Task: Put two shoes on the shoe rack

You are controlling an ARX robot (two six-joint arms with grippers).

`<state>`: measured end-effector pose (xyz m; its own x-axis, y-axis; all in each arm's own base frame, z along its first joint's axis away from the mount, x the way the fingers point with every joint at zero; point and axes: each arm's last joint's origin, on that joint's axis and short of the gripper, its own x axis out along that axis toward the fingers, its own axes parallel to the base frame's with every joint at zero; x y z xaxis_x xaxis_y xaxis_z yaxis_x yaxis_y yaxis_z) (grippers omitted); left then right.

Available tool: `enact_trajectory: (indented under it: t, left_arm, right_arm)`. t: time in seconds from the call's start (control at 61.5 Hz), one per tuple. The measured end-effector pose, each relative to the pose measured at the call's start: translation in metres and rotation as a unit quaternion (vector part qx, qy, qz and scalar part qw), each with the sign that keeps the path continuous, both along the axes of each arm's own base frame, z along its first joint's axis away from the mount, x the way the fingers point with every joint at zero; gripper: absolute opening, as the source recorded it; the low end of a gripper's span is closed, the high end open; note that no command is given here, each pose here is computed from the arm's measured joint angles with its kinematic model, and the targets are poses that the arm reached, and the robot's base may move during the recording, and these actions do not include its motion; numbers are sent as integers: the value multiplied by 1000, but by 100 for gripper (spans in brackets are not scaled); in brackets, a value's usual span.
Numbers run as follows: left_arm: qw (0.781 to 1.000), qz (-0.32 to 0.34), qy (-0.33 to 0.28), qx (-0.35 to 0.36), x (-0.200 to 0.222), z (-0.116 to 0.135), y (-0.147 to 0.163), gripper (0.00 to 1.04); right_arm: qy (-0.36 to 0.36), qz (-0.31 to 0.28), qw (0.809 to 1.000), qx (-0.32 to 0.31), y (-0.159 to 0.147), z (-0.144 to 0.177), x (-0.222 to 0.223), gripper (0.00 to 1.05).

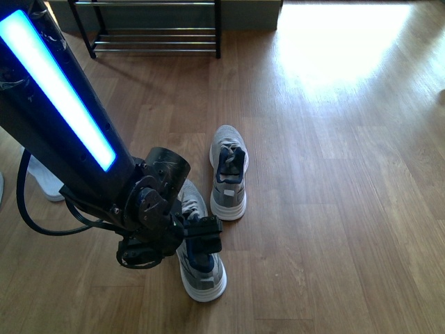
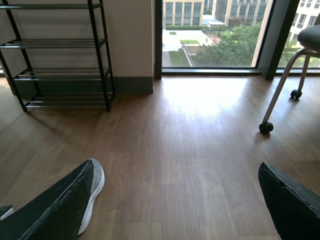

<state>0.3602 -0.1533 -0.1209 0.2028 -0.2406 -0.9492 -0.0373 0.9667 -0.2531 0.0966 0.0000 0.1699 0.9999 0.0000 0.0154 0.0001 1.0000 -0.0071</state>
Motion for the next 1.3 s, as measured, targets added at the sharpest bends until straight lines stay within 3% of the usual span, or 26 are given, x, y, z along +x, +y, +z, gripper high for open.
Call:
enact_trajectory:
  t: [0.488,0.991,1.3]
  left_arm:
    - [999,-6,-25,-29,2,26,-3,95]
    - [1000,-6,-11,23,0,9,6,95]
    - [998,-27,-60,25,16,0,4,95]
  right_arm:
    - [0,0,1000,0,0,0,0,96]
    - [0,0,1000,0,0,0,0,96]
    - [0,0,1000,0,0,0,0,96]
